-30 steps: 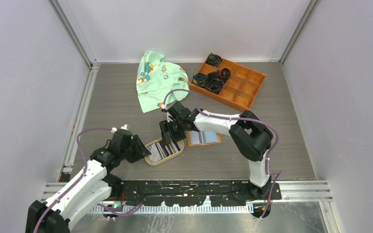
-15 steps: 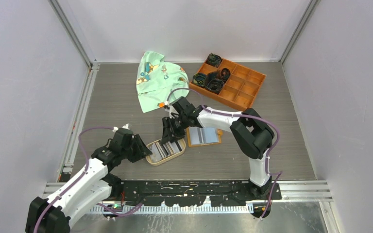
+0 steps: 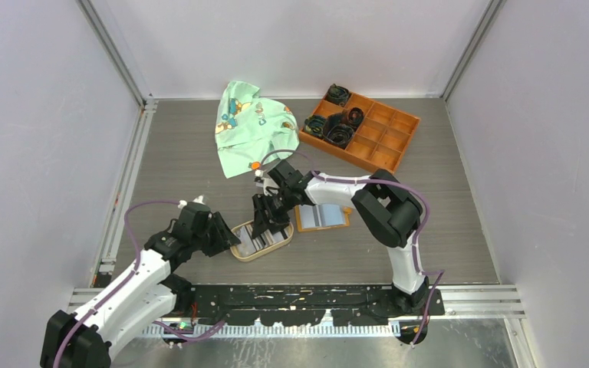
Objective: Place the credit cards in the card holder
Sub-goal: Pick up the credit card from the storage box.
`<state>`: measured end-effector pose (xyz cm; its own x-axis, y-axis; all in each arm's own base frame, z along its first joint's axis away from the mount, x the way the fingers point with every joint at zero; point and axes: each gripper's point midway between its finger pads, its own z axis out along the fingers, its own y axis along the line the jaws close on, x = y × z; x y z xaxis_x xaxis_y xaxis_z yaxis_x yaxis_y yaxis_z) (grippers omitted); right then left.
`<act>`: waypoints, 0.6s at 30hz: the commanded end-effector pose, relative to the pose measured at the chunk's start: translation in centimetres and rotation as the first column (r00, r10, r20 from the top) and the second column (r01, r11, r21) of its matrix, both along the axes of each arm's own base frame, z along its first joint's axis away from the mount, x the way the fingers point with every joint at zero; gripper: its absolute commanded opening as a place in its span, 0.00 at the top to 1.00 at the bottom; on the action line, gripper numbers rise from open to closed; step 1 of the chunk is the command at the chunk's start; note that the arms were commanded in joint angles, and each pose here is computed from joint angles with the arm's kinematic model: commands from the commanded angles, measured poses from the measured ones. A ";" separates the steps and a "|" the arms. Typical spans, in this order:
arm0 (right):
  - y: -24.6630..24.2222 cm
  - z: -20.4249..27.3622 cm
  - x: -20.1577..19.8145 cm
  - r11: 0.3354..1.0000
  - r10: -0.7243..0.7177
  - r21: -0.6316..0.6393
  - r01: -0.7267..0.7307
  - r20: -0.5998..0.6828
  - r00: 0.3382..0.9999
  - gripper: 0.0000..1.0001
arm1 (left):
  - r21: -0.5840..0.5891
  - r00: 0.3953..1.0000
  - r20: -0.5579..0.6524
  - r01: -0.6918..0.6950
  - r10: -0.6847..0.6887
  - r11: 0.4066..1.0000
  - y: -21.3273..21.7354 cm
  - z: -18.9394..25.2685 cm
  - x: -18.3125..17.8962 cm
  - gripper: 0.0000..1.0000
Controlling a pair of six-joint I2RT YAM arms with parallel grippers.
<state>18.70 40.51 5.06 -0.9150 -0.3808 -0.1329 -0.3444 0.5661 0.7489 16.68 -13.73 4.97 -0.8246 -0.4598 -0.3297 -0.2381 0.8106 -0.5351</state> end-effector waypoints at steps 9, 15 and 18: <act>0.2 5.2 1.8 0.989 0.001 0.151 -0.001 0.000 1.000 0.51 | -0.056 0.993 0.117 0.012 -0.005 0.998 -0.7 3.1 1.3 0.57; -0.8 5.3 2.5 0.991 -0.007 0.136 0.004 0.016 1.000 0.52 | -0.015 0.992 0.121 0.020 -0.018 1.000 -0.1 3.8 1.1 0.54; -1.5 5.0 3.0 0.993 -0.010 0.115 0.006 0.032 0.999 0.52 | 0.013 0.992 0.127 0.022 -0.023 1.000 0.4 4.4 1.0 0.54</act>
